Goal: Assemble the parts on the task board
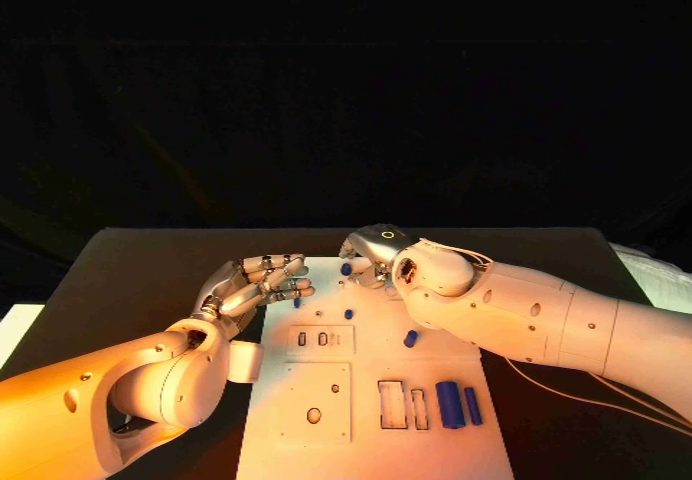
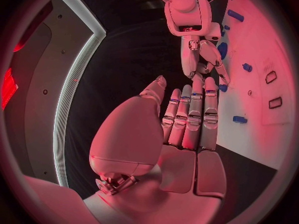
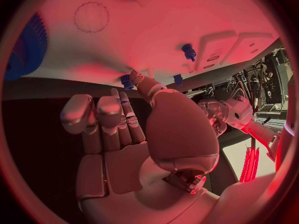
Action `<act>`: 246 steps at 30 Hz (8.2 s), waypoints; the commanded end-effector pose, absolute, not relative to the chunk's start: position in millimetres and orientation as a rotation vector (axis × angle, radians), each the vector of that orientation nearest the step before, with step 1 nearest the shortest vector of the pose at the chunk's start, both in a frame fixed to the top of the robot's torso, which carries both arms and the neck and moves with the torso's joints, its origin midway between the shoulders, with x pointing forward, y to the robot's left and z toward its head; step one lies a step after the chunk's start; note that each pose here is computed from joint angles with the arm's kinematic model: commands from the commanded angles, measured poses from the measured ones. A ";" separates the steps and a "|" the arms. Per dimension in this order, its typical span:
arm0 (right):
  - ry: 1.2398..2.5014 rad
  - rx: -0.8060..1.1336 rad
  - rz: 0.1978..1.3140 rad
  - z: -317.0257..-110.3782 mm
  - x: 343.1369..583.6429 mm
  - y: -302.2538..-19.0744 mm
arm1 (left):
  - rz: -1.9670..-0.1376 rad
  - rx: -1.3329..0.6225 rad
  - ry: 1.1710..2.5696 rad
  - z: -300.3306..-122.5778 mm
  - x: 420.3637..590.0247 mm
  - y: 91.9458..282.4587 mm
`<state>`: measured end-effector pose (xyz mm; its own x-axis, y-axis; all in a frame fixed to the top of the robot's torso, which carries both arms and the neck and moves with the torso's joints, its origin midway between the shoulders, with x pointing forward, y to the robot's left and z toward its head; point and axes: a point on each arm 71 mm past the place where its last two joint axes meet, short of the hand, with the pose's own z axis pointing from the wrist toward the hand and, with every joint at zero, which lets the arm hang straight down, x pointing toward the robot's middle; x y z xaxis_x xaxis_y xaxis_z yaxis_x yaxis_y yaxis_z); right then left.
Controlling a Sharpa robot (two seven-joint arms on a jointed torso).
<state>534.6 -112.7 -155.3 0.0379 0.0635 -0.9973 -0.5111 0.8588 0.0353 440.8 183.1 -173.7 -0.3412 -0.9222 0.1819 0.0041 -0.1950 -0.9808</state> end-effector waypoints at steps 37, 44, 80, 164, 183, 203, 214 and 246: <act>1.707 0.008 0.337 -149.5 521.0 -230.2 | -1.645 -1.140 1.339 -176.1 446.7 185.8; 1.723 -0.006 0.344 -154.2 523.8 -220.0 | -1.646 -1.140 1.340 -176.2 446.7 185.8; 1.547 -0.082 0.354 -148.9 518.4 -200.3 | -1.645 -1.142 1.344 -176.7 447.1 186.0; 1.521 -0.078 0.750 -142.1 482.8 -209.1 | -1.636 -1.149 1.345 -177.3 448.1 191.8; 1.585 0.025 0.654 -175.6 489.7 -295.9 | -1.638 -1.149 1.348 -180.5 453.2 190.0; 1.596 0.036 0.619 -199.9 501.0 -286.1 | -1.633 -1.150 1.352 -182.2 454.1 190.7; 1.595 0.033 0.615 -200.6 503.9 -283.6 | -1.635 -1.150 1.359 -182.6 454.2 190.3; 1.573 0.105 0.628 -196.6 506.3 -280.0 | -1.634 -1.151 1.371 -183.1 454.1 190.7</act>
<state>506.0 -279.7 -197.6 -0.1327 0.4104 -0.9022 -0.3244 0.8421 0.4308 454.7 192.7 -184.1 -0.3374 -0.9233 0.1836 -0.0298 -0.1844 -0.9824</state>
